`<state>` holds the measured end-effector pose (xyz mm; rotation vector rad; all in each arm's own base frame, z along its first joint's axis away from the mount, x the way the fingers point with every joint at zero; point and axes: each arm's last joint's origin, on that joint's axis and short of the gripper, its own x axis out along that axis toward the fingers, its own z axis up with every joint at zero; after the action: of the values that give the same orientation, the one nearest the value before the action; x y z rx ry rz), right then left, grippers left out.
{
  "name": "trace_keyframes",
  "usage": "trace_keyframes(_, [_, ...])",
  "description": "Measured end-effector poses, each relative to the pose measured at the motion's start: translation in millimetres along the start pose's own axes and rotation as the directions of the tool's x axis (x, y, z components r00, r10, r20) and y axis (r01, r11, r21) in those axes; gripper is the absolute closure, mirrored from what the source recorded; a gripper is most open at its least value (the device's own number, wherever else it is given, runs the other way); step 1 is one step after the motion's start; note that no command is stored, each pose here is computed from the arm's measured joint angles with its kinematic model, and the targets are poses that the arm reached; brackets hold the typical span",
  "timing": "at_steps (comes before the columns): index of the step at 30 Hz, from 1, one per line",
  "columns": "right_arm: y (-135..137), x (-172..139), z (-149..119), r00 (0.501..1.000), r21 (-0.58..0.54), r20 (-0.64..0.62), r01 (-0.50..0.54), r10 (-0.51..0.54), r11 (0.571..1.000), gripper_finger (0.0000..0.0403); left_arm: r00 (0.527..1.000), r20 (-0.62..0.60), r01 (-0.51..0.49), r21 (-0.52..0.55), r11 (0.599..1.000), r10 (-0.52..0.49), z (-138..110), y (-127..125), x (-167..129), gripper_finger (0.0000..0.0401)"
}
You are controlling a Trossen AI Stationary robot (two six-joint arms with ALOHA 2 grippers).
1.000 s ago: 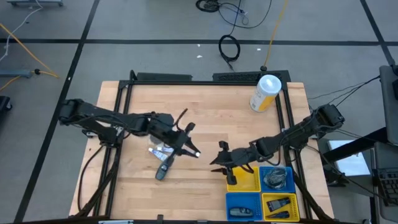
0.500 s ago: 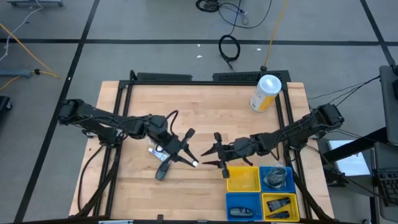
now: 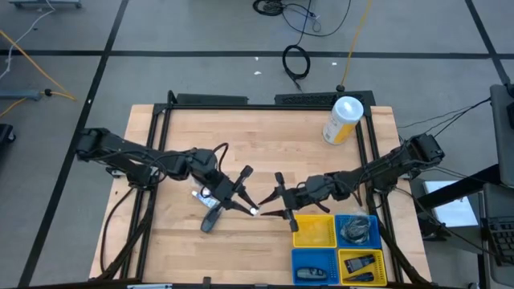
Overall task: Pick & Place Travel size toiletries
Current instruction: Put the white toothpaste into the top yellow bin
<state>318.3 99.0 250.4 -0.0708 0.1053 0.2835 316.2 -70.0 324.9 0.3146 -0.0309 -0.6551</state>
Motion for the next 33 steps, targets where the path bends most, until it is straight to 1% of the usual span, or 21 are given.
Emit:
trace_keyframes(5, [-1, 0, 2, 1.000, -0.014, 0.022, 0.004, -0.003, 1.000, 0.0270, 1.000, -0.009, -0.005, 0.002, 1.000, 0.005, -8, 3, 5, 0.0364])
trace_keyframes(8, [0, 0, 1, 1.000, -0.015, 0.011, 0.000, 0.000, 1.000, 0.0283, 1.000, -0.015, -0.010, -0.009, 1.000, 0.010, -11, 5, 6, 0.0364])
trace_keyframes(11, [0, 0, 1, 1.000, -0.015, 0.009, 0.001, -0.001, 1.000, 0.0315, 1.000, -0.014, -0.017, -0.011, 1.000, 0.016, -11, 7, 5, 0.0364])
trace_keyframes(15, [-1, 0, 0, 1.000, -0.026, -0.001, 0.002, -0.002, 1.000, 0.0377, 1.000, -0.014, -0.016, -0.011, 1.000, 0.016, -11, 7, 5, 0.0364])
trace_keyframes(17, [-1, 0, 0, 1.000, -0.043, -0.001, 0.002, -0.002, 0.999, 0.0394, 1.000, -0.013, -0.014, -0.010, 1.000, 0.014, -11, 7, 5, 0.0364])
trace_keyframes(21, [0, 0, -1, 1.000, -0.043, -0.005, 0.001, -0.002, 0.999, 0.0396, 1.000, -0.016, -0.022, -0.008, 1.000, 0.022, -11, 7, 5, 0.0364])
trace_keyframes(25, [-1, 0, -1, 1.000, -0.042, -0.008, 0.003, -0.003, 0.999, 0.0400, 0.998, -0.028, -0.053, -0.010, 0.999, 0.052, -11, 8, 5, 0.0359])
trace_keyframes(30, [0, 0, -1, 1.000, -0.042, -0.013, -0.003, 0.002, 0.999, 0.0402, 0.997, -0.029, -0.068, -0.010, 0.998, 0.068, -11, 9, 5, 0.0321])
trace_keyframes(33, [0, 0, -2, 1.000, -0.041, -0.025, -0.008, 0.007, 0.999, 0.0402, 0.996, -0.008, -0.086, -0.024, 0.996, 0.086, -8, 10, 4, 0.0296])
